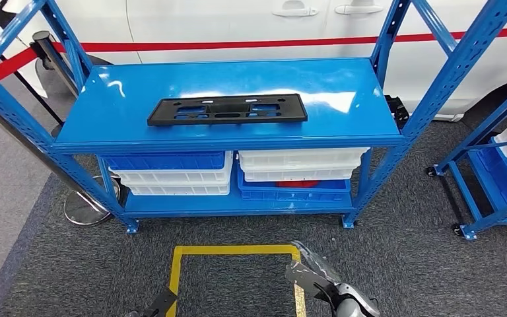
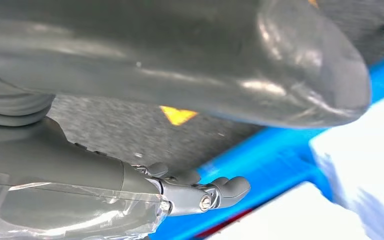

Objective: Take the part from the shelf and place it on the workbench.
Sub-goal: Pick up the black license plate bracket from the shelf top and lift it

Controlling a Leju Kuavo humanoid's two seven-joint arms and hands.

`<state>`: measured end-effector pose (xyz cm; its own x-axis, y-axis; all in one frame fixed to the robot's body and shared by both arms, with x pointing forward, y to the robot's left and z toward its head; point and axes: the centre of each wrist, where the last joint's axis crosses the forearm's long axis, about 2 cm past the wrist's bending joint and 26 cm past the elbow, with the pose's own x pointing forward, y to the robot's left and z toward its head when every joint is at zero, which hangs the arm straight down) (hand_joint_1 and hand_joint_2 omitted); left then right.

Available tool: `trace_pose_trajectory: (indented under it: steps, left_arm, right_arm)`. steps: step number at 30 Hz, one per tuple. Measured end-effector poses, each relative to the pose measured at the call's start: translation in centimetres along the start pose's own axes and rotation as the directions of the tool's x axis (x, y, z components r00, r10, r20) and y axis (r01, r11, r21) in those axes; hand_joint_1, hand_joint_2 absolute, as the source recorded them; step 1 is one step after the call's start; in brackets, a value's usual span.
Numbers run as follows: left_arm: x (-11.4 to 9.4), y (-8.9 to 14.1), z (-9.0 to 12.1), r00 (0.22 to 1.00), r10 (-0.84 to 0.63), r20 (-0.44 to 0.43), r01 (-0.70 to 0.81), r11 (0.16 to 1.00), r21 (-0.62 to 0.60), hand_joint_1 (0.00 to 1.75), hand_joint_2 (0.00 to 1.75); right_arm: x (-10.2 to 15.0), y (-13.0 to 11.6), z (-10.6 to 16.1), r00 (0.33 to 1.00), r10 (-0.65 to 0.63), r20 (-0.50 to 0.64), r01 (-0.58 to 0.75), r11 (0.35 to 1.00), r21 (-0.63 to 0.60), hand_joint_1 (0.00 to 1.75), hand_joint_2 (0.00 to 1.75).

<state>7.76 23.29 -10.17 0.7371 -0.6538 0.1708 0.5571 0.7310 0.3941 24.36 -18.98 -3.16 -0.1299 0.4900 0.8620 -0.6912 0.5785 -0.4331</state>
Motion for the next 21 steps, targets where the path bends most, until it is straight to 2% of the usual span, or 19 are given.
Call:
trace_pose_trajectory:
  steps: [11,16,21]
  left_arm:
    - [0.0,-0.2,0.1,1.0,0.004,-0.003,-0.004,1.0,-0.008,0.0,0.0]
    - [0.0,-0.3,0.1,1.0,0.013,-0.003,-0.013,1.0,-0.011,0.0,0.0]
    - [0.0,-0.4,0.2,1.0,0.019,-0.003,-0.019,1.0,-0.012,0.0,0.0]
  right_arm:
    - [2.7,-3.7,-1.7,0.977,0.086,0.194,-0.068,0.993,-0.097,0.0,0.0]
    - [4.5,-5.8,-2.1,0.944,0.169,0.283,-0.127,0.978,-0.163,0.0,0.0]
    - [6.2,-6.7,-2.4,0.913,0.211,0.349,-0.146,0.968,-0.203,0.0,0.0]
